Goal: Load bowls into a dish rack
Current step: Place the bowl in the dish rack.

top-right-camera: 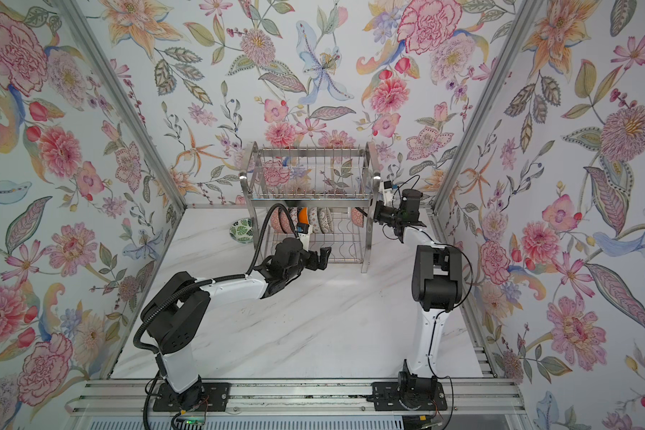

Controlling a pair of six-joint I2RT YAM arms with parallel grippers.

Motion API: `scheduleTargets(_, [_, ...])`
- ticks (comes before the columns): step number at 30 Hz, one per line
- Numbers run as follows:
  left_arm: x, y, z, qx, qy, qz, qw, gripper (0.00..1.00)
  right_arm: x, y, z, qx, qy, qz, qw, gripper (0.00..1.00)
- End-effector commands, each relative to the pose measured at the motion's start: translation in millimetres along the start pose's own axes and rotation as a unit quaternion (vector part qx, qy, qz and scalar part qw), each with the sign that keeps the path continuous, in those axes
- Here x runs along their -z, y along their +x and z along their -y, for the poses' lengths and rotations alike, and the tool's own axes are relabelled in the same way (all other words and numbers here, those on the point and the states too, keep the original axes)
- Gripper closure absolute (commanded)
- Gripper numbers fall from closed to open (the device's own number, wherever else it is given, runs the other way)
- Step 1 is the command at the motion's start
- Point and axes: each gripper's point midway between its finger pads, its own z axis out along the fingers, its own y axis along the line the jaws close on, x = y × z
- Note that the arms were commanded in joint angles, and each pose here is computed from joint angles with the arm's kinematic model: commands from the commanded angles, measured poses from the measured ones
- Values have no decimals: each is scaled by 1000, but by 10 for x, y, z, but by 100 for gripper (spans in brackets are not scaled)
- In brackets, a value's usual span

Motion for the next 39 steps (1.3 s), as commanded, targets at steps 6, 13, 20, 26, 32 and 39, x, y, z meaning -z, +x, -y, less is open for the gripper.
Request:
scheduleTargets(6, [54,-44,17,-17,-9,1,1000,1,-119,58,-101,9,-69,-3,998,100])
scheduleTargets(13, [112,7,-47,-27,-22,-9,999,1,-176,105,0,-1,-80,-4,997,100])
scheduleTargets(20, [136,23,-79,-35,-33,-16,999,1,-302,154,40,-11,-100,-16,995,100])
scheduleTargets(26, [122,34,-93,-31,-36,-20,999,1,-426,245,40,-20,-113,-25,993,100])
scheduleTargets(32, [104,36,-78,-32,-34,-23,999,1,-566,345,10,-26,-125,-32,991,100])
scheduleTargets(39, [134,60,-92,-33,-37,-27,998,1,-620,307,75,-41,-133,-19,990,100])
